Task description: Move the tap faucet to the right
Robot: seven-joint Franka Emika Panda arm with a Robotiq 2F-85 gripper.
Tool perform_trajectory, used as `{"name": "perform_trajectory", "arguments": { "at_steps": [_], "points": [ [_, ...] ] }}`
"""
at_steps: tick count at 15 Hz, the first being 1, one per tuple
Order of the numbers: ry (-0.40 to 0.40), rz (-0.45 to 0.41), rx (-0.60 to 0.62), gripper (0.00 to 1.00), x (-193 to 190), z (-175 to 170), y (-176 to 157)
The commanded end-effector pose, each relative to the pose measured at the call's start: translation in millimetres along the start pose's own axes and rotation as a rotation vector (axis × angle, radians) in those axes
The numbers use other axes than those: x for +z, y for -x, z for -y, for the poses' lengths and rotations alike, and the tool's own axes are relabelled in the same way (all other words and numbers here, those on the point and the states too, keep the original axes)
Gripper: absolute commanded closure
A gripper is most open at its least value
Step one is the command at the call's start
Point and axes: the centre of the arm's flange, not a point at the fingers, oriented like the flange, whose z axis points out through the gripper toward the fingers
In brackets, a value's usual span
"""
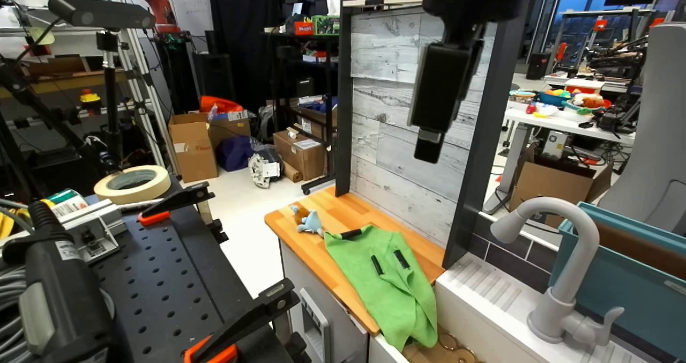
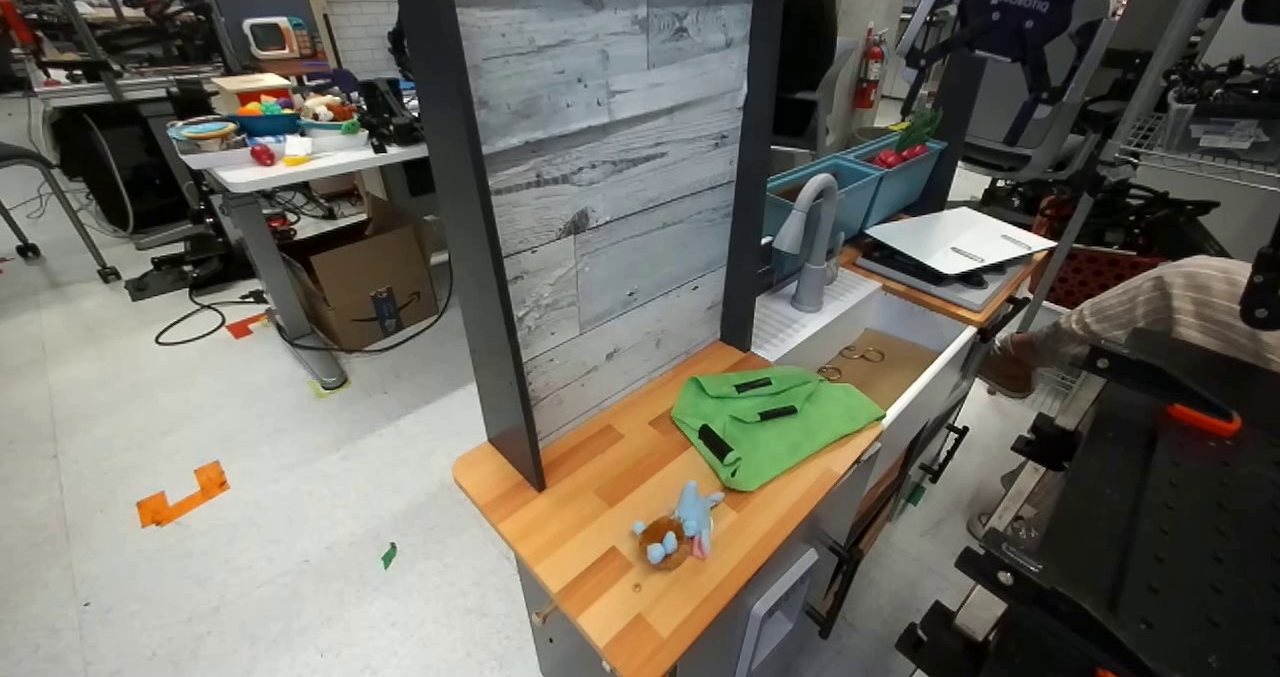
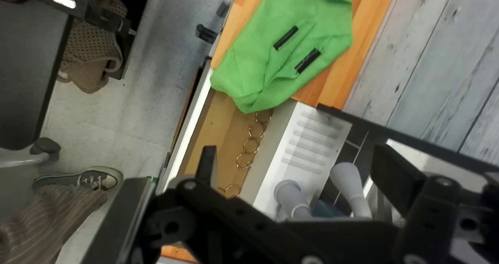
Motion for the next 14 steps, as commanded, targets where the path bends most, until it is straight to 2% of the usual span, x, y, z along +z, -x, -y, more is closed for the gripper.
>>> {"name": "perform_trajectory", "arguments": {
  "at_steps": [1, 4, 7, 14],
  "points": [
    [-0.046, -0.072, 0.118, 0.0, 14, -1, -35],
    [-0.055, -0.139, 0.198, 0.0, 26, -4, -62],
    [-0.068, -0.169, 0.256, 0.0, 36, -1, -83],
    [-0.128, -0.156, 0.289, 0.0, 63, 34, -104]
  ]
}}
